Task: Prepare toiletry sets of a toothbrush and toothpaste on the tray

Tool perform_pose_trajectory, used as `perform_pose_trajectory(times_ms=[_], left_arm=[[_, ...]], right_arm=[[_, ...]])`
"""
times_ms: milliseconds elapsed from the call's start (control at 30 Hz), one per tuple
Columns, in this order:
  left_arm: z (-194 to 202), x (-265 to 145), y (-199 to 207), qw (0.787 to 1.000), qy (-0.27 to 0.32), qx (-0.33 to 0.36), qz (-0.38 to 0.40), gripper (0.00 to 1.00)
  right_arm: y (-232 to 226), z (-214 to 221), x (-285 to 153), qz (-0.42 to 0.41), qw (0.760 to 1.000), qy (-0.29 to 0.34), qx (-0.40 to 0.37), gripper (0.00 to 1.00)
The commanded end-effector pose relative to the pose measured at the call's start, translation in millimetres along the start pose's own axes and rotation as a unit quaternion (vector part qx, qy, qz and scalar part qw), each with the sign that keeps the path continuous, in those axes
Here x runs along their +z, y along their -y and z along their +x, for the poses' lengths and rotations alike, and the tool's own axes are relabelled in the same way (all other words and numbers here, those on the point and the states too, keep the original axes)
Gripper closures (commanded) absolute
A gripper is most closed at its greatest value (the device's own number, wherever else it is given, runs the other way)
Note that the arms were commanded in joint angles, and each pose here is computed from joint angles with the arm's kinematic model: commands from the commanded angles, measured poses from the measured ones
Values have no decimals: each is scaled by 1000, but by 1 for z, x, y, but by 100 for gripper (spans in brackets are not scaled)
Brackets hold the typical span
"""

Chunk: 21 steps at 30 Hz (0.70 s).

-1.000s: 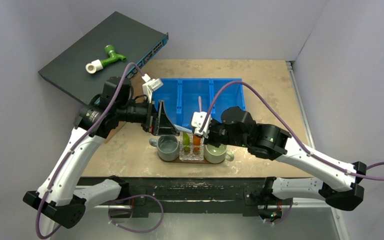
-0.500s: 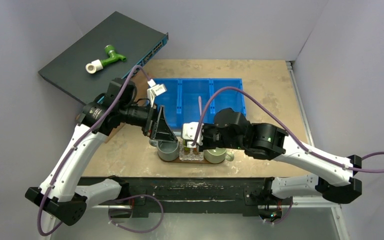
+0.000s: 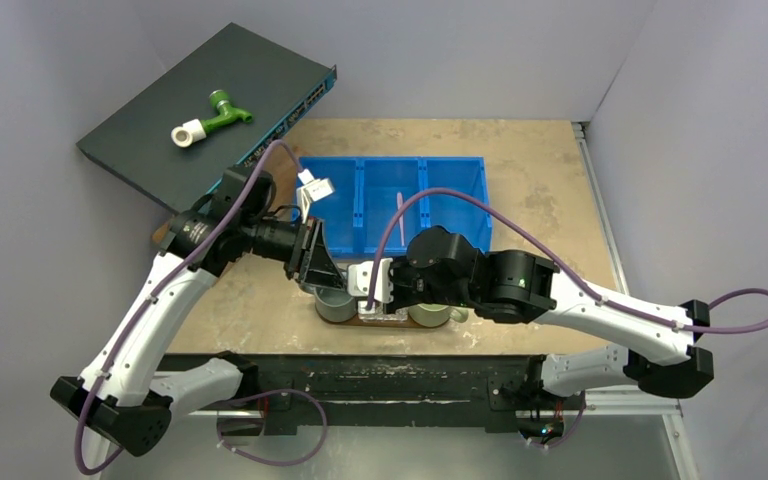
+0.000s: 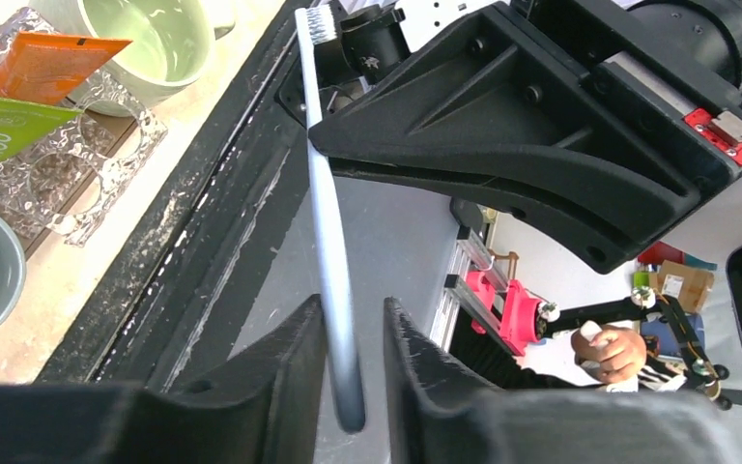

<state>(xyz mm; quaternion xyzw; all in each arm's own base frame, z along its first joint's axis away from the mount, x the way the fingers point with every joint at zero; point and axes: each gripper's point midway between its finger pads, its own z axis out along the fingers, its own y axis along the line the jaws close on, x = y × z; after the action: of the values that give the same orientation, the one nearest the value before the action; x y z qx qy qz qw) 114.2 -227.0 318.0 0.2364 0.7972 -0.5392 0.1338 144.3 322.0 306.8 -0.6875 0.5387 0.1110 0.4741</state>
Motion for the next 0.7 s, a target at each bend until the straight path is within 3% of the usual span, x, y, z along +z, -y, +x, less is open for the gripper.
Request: perform_pose_trajectory(times_ms=[0,100,267,433,667], left_arm=[[2,-2,6,1000,4,22,17,80],[3,-2,5,1000,4,21,16,100],[3,-3,5,1000,9,27,13,100],[4,-5,6,999,23,44,11,100],[3,-9,10,996,59,69,17,100]], right_arm=[[17,-14,-15,31,999,19,-8,100],[17,-16,-18,33,999,25,-7,100],[19,-20,-23,41,998,42,-5,100],[25,-30,-39,69,993,93,24,65],[32,-56,-63,94,975,194,53,49]])
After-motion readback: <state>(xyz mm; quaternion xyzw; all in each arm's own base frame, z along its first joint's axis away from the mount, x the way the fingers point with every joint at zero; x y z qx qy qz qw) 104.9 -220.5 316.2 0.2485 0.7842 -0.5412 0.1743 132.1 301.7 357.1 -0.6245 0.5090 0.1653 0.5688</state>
